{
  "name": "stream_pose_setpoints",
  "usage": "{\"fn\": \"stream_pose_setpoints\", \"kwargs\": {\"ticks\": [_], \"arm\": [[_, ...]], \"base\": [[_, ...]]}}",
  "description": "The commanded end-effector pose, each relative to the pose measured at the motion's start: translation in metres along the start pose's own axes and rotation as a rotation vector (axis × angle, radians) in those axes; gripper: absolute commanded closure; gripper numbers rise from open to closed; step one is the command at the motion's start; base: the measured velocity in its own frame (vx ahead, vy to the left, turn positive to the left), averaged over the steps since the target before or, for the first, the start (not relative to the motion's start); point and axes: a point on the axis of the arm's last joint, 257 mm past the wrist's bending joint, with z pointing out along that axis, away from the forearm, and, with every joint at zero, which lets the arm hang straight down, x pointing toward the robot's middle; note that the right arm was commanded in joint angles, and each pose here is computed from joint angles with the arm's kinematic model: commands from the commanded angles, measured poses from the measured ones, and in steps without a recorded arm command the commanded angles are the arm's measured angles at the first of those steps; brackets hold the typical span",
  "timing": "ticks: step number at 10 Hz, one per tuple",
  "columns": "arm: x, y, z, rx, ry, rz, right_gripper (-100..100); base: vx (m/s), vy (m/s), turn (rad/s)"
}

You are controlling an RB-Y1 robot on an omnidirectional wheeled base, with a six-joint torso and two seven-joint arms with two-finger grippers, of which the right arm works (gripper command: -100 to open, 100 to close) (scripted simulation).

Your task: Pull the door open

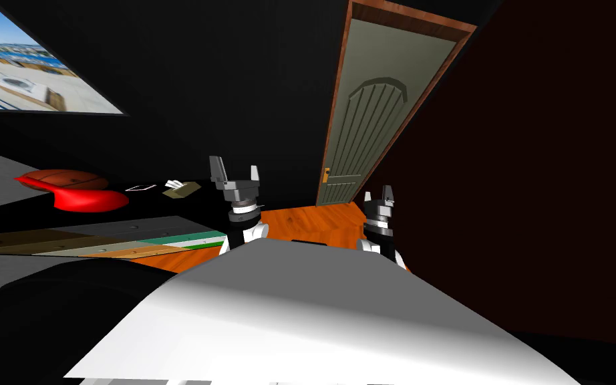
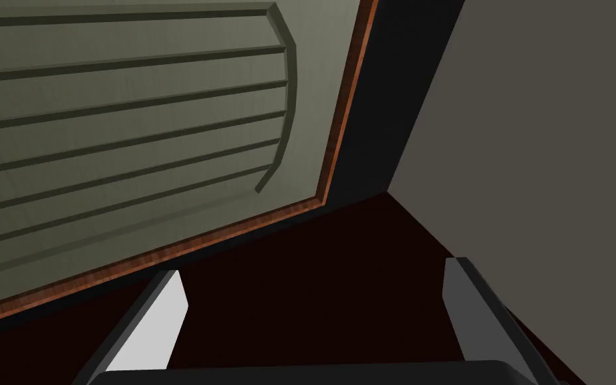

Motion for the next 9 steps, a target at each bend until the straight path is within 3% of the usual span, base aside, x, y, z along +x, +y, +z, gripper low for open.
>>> {"fn": "stream_pose_setpoints", "kwargs": {"ticks": [1, 5, 9], "arm": [[0.002, -0.01, 0.0009, 0.014, 0.001, 0.053, -100], [0.007, -0.035, 0.0031, 0.05, 0.003, 0.182, -100], [0.017, -0.069, 0.0063, 0.102, 0.0, 0.362, -100]], "base": [[0.06, 0.017, 0.002], [0.09, -0.03, 0.05], [0.093, -0.032, 0.053]]}}
